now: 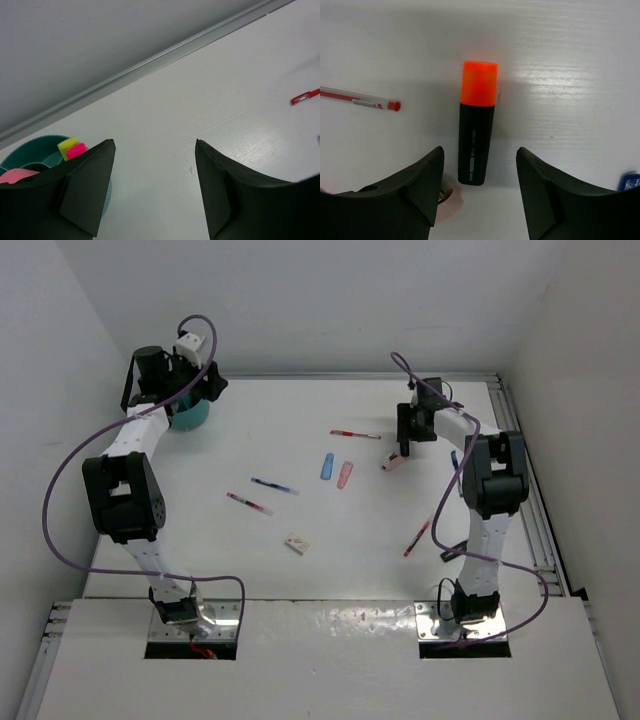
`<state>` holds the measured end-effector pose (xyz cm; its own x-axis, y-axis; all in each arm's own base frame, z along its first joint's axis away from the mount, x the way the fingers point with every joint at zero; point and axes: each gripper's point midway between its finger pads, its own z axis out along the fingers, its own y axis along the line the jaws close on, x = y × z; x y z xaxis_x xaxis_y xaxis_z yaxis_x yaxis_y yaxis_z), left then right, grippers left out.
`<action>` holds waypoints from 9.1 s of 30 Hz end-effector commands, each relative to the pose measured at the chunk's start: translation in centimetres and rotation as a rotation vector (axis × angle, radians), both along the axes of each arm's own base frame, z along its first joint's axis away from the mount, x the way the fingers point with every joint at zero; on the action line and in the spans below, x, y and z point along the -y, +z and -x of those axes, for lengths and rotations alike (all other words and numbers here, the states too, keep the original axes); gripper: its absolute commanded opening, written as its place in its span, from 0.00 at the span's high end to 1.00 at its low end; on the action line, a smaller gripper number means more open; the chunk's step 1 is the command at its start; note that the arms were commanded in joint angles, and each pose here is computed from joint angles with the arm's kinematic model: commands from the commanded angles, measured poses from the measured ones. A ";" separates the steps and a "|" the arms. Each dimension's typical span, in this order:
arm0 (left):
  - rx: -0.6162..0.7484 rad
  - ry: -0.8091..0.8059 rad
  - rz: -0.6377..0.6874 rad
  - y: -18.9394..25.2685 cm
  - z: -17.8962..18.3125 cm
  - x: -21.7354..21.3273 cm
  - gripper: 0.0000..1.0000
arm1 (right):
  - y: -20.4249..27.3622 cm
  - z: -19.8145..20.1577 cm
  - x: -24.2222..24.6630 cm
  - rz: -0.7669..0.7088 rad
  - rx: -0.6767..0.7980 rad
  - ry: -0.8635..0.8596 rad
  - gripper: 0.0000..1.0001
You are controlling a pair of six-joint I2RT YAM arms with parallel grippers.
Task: Sort the stationery into containers
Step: Grab a piece of stationery with the right arm, then pass the stationery from the right arm to the left, then place the stationery into the container, then grab a piece of stationery with the right arm, then pass the stationery from the right arm to the left
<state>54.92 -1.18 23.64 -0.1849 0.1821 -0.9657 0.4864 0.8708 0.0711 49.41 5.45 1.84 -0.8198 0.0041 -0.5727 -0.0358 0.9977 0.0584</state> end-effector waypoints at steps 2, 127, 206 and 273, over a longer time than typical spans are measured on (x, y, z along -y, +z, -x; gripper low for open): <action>0.044 -0.043 -0.003 2.4 1.0 1.4 0.29 | -0.3 -1.8 0.8 0.032 0.047 -0.034 0.42; 0.145 0.352 -0.145 4.1 -8.7 -8.0 1.00 | 17.0 11.7 -10.7 -0.504 0.121 0.418 0.28; 0.080 0.073 -0.057 9.7 4.3 2.6 0.16 | 5.3 30.8 8.7 -0.151 -0.563 -0.460 0.38; -0.444 -0.667 0.589 6.8 21.2 23.6 0.36 | 23.2 17.4 -23.9 -0.020 0.437 0.811 1.00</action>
